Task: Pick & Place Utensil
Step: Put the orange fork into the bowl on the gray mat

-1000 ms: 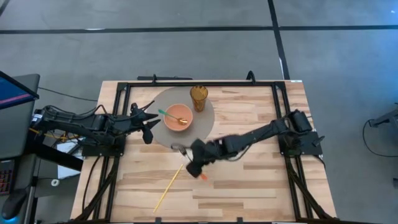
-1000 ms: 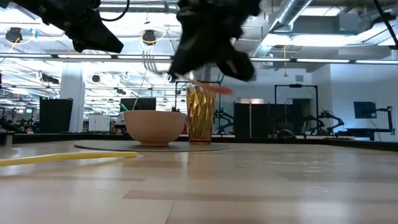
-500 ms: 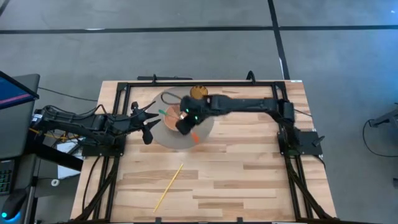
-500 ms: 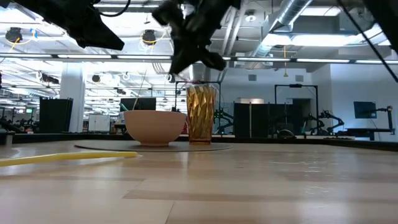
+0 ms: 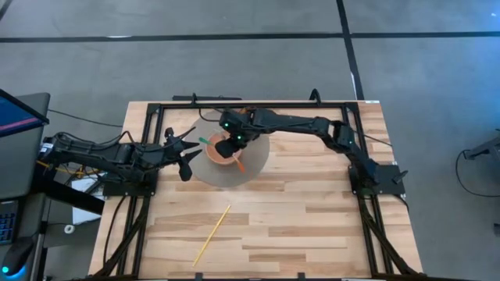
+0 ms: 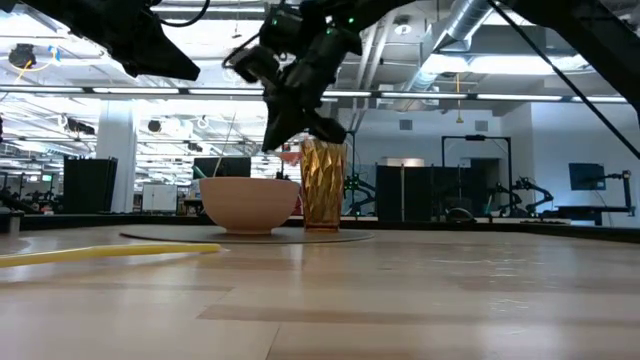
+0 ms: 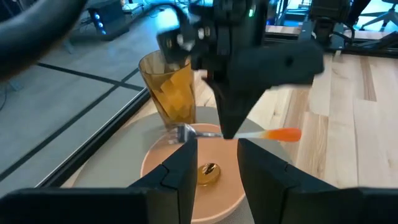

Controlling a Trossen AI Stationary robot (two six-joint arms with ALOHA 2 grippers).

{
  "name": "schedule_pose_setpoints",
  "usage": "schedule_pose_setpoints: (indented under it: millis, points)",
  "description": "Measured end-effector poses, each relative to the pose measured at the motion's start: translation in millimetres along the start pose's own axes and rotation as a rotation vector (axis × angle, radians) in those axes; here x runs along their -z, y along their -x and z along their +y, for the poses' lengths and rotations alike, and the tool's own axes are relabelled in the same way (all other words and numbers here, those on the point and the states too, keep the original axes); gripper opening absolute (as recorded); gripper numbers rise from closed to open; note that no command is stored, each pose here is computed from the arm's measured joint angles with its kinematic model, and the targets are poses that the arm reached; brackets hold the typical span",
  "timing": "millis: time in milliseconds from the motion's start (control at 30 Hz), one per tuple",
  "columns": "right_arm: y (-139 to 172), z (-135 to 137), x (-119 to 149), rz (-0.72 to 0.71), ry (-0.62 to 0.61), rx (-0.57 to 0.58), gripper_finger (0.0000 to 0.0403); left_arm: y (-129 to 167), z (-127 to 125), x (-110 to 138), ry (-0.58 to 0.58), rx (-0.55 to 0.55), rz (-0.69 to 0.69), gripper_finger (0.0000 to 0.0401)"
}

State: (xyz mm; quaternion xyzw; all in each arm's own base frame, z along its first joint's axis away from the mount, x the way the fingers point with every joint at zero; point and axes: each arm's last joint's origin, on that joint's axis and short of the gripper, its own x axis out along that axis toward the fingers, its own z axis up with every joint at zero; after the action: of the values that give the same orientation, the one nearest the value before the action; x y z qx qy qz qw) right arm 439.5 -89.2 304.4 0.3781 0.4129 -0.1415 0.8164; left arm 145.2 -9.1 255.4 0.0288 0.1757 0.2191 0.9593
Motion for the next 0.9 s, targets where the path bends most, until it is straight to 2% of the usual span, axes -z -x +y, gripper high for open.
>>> schedule_pose_setpoints:
  millis: [267, 400, 800, 900]
  points:
    - [-13.0, -3.9, -0.4, 0.005, 0.032, 0.02, 0.0, 0.0, -0.2, 0.0, 0.0, 0.009, 0.001, 0.0116]
    - [-20.6, -9.5, 2.3, 0.052, 0.02, 0.045, 0.0, 0.0, -0.3, 0.1, 0.0, 0.011, 0.001, 0.0116]
    - [-21.7, -9.8, 2.0, 0.054, 0.048, 0.046, 0.0, 0.0, -0.4, 0.0, 0.001, 0.013, 0.001, 0.0116]
    - [-21.7, -9.8, 2.1, 0.055, 0.049, 0.045, 0.0, 0.1, -2.1, 0.2, 0.001, 0.072, 0.007, 0.0116]
